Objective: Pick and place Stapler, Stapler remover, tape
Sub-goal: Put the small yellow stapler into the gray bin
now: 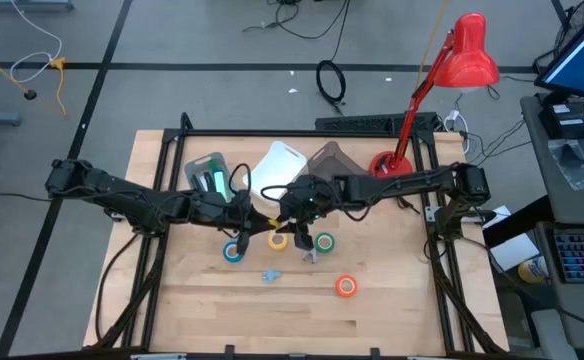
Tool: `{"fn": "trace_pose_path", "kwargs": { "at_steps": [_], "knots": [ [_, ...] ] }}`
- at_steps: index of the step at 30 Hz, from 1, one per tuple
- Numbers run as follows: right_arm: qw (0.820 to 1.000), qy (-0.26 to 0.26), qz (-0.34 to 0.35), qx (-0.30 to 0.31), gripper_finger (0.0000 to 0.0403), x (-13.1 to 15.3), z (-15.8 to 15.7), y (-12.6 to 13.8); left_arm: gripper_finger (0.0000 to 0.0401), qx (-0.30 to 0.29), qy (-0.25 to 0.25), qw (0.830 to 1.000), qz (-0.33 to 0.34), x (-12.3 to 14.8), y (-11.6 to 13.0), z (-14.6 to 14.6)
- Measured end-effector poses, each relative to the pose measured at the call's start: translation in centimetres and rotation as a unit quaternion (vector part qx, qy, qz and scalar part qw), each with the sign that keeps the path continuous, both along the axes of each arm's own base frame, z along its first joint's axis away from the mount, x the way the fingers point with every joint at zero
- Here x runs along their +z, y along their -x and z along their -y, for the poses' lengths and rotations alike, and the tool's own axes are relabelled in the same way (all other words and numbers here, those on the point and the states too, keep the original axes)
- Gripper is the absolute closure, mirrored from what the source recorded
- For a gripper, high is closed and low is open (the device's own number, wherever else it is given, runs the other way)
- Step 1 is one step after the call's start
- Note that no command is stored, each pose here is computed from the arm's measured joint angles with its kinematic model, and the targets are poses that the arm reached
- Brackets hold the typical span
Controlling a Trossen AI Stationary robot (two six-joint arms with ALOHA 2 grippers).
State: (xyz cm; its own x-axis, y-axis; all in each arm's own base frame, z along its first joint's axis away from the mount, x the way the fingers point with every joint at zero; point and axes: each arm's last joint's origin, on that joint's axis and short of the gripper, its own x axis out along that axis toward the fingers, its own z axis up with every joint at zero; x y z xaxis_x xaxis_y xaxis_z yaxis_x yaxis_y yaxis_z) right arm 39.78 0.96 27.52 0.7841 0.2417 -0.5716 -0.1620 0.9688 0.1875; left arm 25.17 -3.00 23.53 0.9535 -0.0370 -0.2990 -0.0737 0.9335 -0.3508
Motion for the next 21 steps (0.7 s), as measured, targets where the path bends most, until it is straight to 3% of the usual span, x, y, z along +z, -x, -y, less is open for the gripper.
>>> {"fn": "trace_pose_path", "kwargs": {
  "at_steps": [12, 16, 21],
  "knots": [
    [0.982, -0.005, -0.185, -0.032, 0.0225, -2.1, 2.5, 2.9, 0.0349, 0.076, -0.01, 0.992, -0.1, -0.8, 1.9, -2.3],
    [0.972, -0.008, -0.229, -0.042, 0.0228, -2.3, 3.0, 3.8, 0.0349, 0.155, -0.01, 0.98, -0.124, -0.1, 3.8, -3.8],
    [0.963, -0.007, -0.264, -0.043, 0.0236, -2.7, 3.3, 4.4, 0.0349, 0.283, 0.014, 0.946, -0.157, 0.4, 6.9, -5.9]
  ]
}}
